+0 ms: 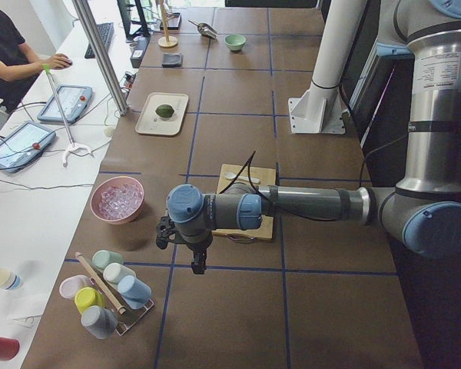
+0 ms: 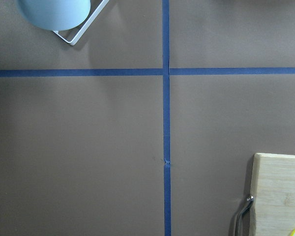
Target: Place spoon in bowl
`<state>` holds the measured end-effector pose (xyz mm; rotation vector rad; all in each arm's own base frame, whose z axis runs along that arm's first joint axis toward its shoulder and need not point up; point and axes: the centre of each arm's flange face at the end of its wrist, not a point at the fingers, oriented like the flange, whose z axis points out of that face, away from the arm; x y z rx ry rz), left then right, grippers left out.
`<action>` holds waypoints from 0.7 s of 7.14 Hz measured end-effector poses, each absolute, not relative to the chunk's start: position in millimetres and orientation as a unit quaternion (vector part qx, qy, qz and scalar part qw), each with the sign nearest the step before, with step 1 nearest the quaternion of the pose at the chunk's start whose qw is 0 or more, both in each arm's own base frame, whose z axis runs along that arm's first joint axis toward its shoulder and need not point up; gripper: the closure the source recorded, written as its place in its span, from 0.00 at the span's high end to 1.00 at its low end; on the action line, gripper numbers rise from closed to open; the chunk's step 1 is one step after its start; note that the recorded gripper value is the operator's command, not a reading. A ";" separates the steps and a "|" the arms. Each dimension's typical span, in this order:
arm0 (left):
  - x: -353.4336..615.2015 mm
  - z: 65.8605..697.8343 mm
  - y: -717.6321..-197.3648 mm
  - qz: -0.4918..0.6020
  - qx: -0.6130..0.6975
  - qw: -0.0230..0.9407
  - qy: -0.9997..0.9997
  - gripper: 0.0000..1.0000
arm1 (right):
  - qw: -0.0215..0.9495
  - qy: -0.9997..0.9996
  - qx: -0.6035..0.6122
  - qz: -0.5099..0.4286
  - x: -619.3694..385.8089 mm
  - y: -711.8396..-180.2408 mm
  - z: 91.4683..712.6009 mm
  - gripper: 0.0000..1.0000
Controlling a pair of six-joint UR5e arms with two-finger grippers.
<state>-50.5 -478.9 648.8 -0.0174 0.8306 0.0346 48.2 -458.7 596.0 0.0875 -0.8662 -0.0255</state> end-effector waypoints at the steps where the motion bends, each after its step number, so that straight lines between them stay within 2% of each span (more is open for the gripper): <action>1: -50.6 648.2 -478.8 0.017 -0.008 0.915 0.403 1.00 | 0.906 -0.420 0.047 -0.015 47.9 -461.7 591.0 1.00; 5: -50.6 647.0 -477.9 0.019 -0.005 0.915 0.404 1.00 | 0.907 -0.420 0.034 0.005 26.6 -474.8 583.0 1.00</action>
